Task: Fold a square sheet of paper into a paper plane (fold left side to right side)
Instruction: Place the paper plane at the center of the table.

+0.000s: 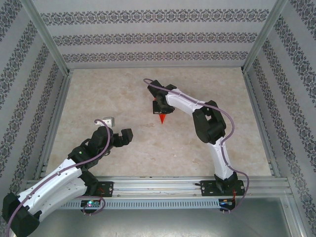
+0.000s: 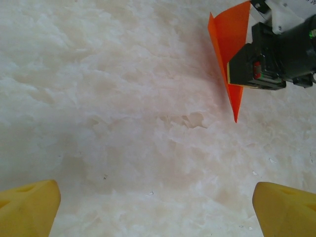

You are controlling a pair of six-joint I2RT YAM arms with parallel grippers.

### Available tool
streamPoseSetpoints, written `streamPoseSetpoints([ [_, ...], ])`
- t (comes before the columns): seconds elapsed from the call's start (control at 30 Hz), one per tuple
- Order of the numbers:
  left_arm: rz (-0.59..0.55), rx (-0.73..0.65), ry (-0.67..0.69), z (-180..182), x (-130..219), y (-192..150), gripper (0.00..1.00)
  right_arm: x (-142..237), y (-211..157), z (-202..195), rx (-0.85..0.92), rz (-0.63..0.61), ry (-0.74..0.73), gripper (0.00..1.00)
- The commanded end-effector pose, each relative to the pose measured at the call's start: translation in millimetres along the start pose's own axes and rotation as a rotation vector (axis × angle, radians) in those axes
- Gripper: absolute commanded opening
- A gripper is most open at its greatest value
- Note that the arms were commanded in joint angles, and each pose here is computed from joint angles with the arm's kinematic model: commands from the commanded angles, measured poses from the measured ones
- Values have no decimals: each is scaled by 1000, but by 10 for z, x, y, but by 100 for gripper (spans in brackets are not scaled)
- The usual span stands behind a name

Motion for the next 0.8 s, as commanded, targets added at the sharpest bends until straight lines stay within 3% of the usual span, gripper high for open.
streamPoseSetpoints([
  [0.0,-23,-11,-21,1,-1,31,100,-32,22,-76,32,42,-74,2],
  [0.77,-11,-23,-34,0,-17,5,100,-286,86,-10,19,87,-59,8],
])
Point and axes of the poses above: each hand's point on the last joint's axis, 136 mm out from that joint toward the fingers, its own x axis back along the fingers, its own z axis along the line the jaws close on, y = z × x, the point moved 7 cm from there along x, back along the fingers, and after that the axes turned 1 degree about x, right-handed, at the moved point
